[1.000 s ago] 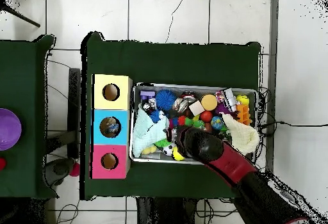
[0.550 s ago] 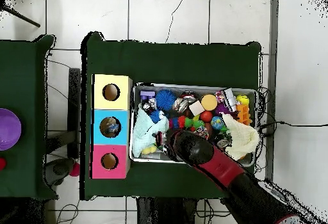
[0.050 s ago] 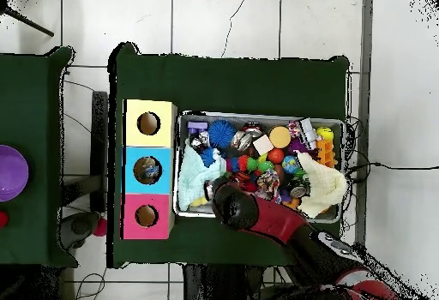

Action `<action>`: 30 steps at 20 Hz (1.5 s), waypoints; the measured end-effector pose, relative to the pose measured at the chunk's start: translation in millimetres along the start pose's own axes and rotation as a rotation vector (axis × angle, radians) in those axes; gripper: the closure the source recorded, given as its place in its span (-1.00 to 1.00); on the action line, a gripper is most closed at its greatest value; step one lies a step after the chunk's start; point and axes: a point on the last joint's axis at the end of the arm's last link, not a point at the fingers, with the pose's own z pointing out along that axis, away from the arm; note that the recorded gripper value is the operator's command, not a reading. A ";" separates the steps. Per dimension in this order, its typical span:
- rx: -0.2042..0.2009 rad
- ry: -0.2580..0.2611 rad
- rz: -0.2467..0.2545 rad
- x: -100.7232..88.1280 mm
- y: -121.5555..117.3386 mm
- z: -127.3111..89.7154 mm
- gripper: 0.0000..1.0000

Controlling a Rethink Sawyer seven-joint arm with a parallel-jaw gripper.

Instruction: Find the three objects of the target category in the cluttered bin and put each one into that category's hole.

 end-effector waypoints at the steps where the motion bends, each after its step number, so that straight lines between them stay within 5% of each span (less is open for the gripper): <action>1: 0.010 0.002 -0.023 0.8 0.4 1.1 -1.00; 8: 0.060 0.020 -0.081 1.4 -9.2 3.0 -1.00; 14: 0.051 0.097 -0.093 0.4 -16.1 10.4 -1.00; 15: 0.047 0.109 -0.104 -7.6 -16.2 11.8 1.00; 21: 0.042 0.113 -0.100 -14.8 -22.7 10.6 1.00; 30: -0.095 0.187 0.042 -22.5 -29.1 -7.3 1.00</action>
